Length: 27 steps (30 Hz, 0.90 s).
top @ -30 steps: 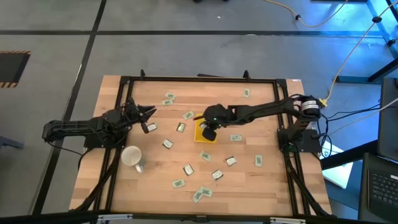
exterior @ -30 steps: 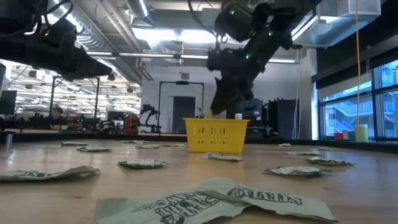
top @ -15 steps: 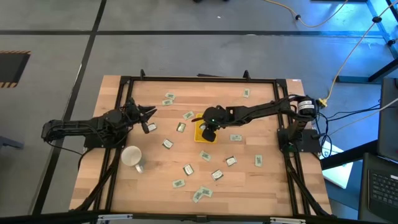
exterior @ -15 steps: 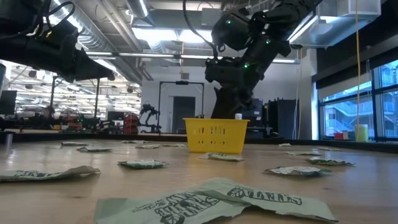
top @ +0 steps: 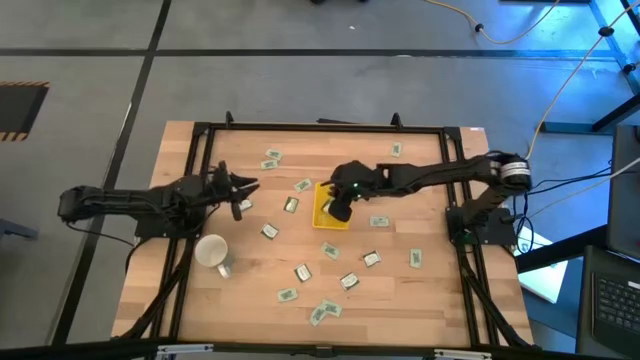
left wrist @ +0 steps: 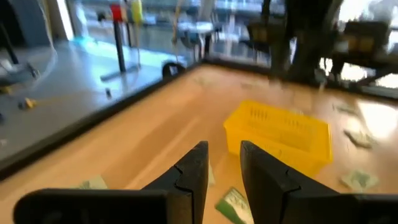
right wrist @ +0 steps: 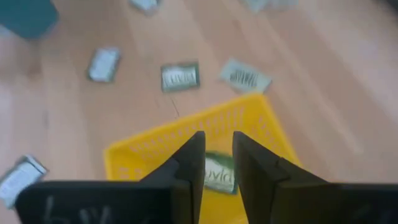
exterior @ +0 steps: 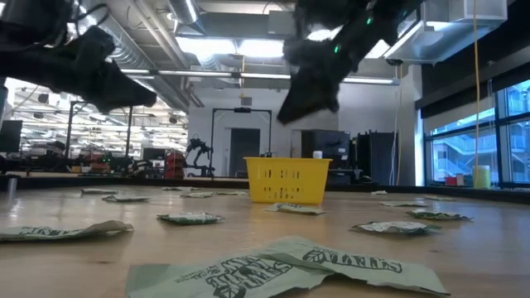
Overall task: Pick and place Stevia / Truvia into bins
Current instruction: Put the white stevia packet into the yellow bin
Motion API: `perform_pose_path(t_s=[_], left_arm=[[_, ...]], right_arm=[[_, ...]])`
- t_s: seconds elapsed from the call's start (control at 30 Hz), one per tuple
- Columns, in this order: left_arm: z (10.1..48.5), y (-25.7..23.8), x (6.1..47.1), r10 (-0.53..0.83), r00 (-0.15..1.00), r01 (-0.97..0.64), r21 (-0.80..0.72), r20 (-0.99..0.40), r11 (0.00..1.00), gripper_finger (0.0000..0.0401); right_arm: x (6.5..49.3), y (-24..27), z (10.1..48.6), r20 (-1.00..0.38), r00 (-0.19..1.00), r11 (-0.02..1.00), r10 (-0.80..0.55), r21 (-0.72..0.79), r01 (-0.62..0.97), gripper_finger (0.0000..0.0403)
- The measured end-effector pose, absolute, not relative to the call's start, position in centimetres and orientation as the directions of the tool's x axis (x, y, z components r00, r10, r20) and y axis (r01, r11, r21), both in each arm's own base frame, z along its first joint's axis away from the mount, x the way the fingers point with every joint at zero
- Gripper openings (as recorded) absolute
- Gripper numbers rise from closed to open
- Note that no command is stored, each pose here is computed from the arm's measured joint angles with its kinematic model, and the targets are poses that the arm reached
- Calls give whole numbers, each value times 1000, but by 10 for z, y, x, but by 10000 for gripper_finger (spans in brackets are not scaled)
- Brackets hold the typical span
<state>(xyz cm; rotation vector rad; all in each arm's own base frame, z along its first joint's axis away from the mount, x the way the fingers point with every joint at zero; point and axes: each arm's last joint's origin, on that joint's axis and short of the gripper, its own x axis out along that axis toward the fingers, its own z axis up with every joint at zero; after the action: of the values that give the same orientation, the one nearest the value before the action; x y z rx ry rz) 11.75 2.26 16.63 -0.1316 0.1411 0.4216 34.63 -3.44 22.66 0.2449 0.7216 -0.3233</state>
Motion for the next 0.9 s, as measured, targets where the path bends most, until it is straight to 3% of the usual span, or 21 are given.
perform_pose_path(t_s=[0.37, 0.63, 0.9], left_arm=[[194, 35, 189, 392, 819, -351, 176, -418, 920, 107], [173, 62, 231, 393, 716, -352, 187, -577, 917, 131], [143, 84, 263, 315, 695, -289, 150, -647, 945, 117]], right_arm=[[299, -50, 280, -638, 705, 894, -309, 57, 444, 84], [271, -50, 307, -593, 713, 869, -375, 42, 492, 84], [268, -50, 311, -582, 719, 866, -380, 50, 498, 84]])
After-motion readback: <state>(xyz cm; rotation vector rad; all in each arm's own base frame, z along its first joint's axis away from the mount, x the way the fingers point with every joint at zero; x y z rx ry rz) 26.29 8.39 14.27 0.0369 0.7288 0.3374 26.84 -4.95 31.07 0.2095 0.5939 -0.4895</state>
